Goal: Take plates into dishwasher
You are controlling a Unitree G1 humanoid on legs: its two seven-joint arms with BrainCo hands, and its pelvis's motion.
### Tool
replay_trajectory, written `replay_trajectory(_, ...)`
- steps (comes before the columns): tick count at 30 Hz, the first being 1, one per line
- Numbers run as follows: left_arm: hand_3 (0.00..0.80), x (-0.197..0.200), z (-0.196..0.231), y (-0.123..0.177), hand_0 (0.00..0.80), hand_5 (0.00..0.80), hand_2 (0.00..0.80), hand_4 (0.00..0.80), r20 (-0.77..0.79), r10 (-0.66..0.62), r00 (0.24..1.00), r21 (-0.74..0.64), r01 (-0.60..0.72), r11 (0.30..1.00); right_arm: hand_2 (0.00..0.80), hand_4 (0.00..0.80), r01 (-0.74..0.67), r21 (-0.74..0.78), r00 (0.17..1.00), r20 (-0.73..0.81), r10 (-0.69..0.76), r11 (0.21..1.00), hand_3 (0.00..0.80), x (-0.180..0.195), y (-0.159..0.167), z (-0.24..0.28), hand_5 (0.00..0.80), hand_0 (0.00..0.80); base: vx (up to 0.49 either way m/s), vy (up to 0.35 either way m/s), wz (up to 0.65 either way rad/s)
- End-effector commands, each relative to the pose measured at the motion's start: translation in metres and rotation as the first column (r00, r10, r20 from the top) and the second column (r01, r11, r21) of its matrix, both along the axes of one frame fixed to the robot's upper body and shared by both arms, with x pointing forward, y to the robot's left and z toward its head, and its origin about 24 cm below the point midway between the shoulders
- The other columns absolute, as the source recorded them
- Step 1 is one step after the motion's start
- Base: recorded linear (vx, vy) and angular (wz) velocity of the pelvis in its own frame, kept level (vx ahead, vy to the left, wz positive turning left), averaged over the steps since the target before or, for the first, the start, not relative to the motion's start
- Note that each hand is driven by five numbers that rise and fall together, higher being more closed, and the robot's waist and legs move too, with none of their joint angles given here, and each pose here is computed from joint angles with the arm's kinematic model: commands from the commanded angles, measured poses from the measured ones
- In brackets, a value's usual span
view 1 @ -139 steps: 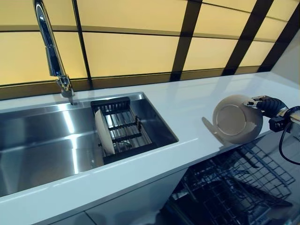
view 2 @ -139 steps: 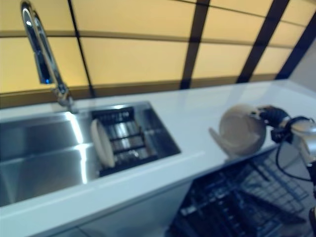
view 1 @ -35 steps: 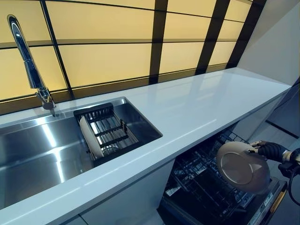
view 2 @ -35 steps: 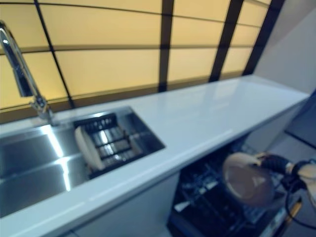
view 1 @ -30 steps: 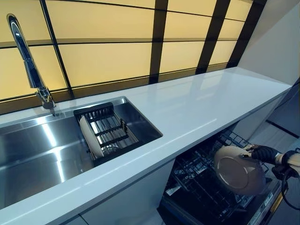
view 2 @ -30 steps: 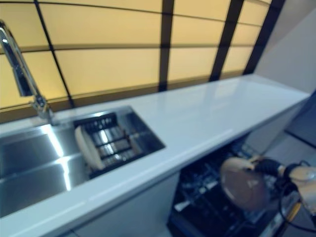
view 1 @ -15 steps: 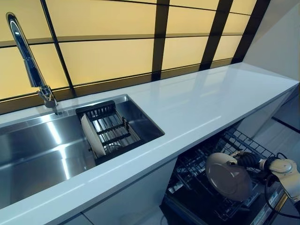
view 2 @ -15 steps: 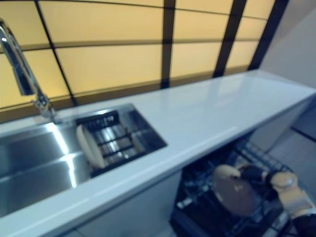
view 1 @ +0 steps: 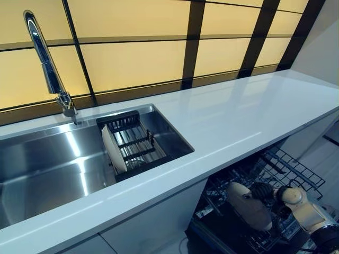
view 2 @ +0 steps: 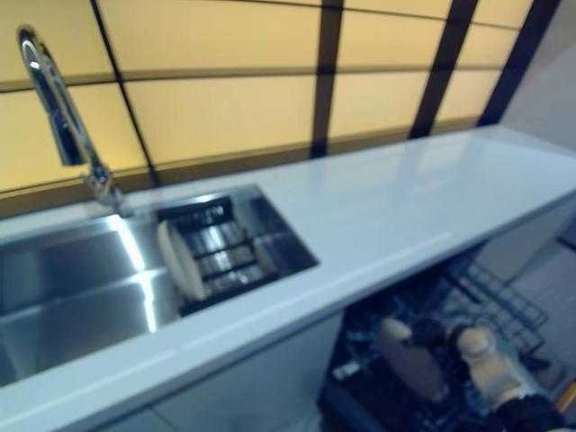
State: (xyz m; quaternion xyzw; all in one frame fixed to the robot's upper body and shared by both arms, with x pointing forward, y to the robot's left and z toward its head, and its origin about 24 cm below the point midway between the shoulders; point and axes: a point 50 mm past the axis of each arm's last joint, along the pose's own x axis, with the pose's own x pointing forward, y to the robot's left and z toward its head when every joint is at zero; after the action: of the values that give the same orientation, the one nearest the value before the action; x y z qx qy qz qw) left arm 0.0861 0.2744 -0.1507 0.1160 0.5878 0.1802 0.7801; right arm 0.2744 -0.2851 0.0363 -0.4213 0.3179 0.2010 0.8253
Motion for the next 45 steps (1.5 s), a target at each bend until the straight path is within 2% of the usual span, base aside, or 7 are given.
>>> replay_trajectory(1, 0.0, 0.012, 0.004, 0.004, 0.0, 0.0, 0.0, 0.0, 0.022, 0.009, 1.0, 0.026, -0.01, 1.0, 0.8, 0.8, -0.048, -0.046, 0.996, 0.074, 0.052, 0.998, 0.8, 0.023, 0.015, 0.011, 0.8, 0.8, 0.0, 0.0, 0.0)
replay_trajectory(16, 0.0, 0.017, 0.003, -0.001, 0.0, 0.0, 0.0, 0.0, 0.024, -0.006, 1.0, 0.016, 0.006, 1.0, 0.8, 0.8, -0.033, -0.075, 0.999, -0.011, 0.033, 0.997, 0.8, 0.028, 0.028, -0.011, 0.8, 0.8, -0.006, 0.009, 0.04)
replay_trajectory(17, 0.0, 0.017, 0.003, 0.0, 0.0, 0.0, 0.0, 0.0, 0.023, -0.005, 1.0, 0.016, 0.005, 1.0, 0.427, 0.427, -0.026, -0.084, 1.0, 0.0, 0.026, 0.996, 0.427, 0.028, 0.027, -0.01, 0.427, 0.427, 0.0, 0.0, 0.0)
replay_trajectory(18, 0.0, 0.017, 0.004, 0.0, 0.0, 0.0, 0.0, 0.0, 0.024, -0.003, 1.0, 0.017, 0.002, 1.0, 0.0, 0.0, -0.006, -0.063, 1.0, 0.009, 0.007, 0.998, 0.0, 0.029, 0.025, -0.007, 0.0, 0.0, 0.0, 0.0, 0.0)
replay_trajectory(29, 0.0, 0.015, 0.004, 0.003, 0.0, 0.0, 0.0, 0.0, 0.025, 0.024, 0.999, 0.022, -0.025, 0.999, 0.0, 0.0, 0.107, -0.015, 0.985, 0.141, -0.104, 0.994, 0.0, 0.034, -0.002, 0.035, 0.0, 0.0, 0.0, 0.0, 0.0)
replay_trajectory(35, 0.0, 0.01, 0.005, 0.01, 0.0, 0.0, 0.0, 0.0, 0.014, 0.041, 0.999, 0.035, -0.041, 0.999, 0.0, 0.0, 0.163, -0.003, 0.964, 0.215, -0.158, 0.987, 0.0, 0.031, -0.03, 0.074, 0.0, 0.0, 0.0, 0.0, 0.0)
replay_trajectory(45, 0.0, 0.001, 0.006, 0.018, 0.0, 0.0, 0.0, 0.0, 0.001, 0.075, 0.997, 0.063, -0.075, 0.995, 0.0, 0.0, 0.344, 0.027, 0.877, 0.347, -0.332, 0.939, 0.0, 0.014, -0.087, 0.142, 0.0, 0.0, 0.002, 0.011, -0.05)
